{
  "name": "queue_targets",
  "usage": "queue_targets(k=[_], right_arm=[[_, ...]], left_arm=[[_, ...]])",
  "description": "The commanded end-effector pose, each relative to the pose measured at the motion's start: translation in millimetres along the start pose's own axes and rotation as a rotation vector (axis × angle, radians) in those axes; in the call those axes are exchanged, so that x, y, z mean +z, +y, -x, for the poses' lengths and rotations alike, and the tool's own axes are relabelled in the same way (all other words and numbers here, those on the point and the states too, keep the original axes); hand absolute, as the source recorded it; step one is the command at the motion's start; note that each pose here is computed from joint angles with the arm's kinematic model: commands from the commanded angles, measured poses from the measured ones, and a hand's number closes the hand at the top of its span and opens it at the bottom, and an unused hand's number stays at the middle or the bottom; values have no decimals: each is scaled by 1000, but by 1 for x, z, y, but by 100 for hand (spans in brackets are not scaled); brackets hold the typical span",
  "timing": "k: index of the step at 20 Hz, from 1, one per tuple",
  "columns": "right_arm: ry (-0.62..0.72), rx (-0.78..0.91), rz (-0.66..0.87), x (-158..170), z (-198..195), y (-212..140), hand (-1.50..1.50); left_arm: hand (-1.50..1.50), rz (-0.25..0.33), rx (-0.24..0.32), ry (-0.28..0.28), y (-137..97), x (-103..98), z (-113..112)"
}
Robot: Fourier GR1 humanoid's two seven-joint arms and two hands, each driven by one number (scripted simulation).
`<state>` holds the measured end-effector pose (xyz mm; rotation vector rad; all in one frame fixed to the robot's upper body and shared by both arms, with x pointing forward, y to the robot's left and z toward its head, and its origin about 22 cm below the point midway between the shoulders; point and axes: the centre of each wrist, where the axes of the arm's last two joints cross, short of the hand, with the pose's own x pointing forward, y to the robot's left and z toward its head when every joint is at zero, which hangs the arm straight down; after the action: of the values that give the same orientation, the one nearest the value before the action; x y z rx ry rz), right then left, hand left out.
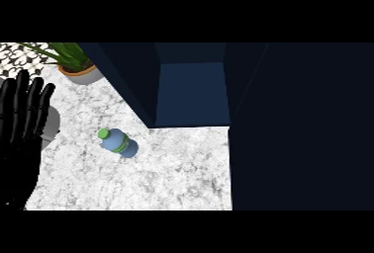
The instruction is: Pick up the bottled water, place it into the cabinet and close the cabinet
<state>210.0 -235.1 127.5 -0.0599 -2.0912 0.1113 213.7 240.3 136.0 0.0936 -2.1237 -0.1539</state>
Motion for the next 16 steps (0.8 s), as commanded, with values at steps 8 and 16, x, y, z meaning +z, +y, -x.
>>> queue_targets(k=[8, 16], right_arm=[[63, -121, -231, 35, -23, 15, -150], [77, -127, -232, 45, -65, 12, -150]], left_arm=[[-150, -332, 132, 207, -17, 22, 4], [-150, -344, 157, 230, -40, 44, -35]])
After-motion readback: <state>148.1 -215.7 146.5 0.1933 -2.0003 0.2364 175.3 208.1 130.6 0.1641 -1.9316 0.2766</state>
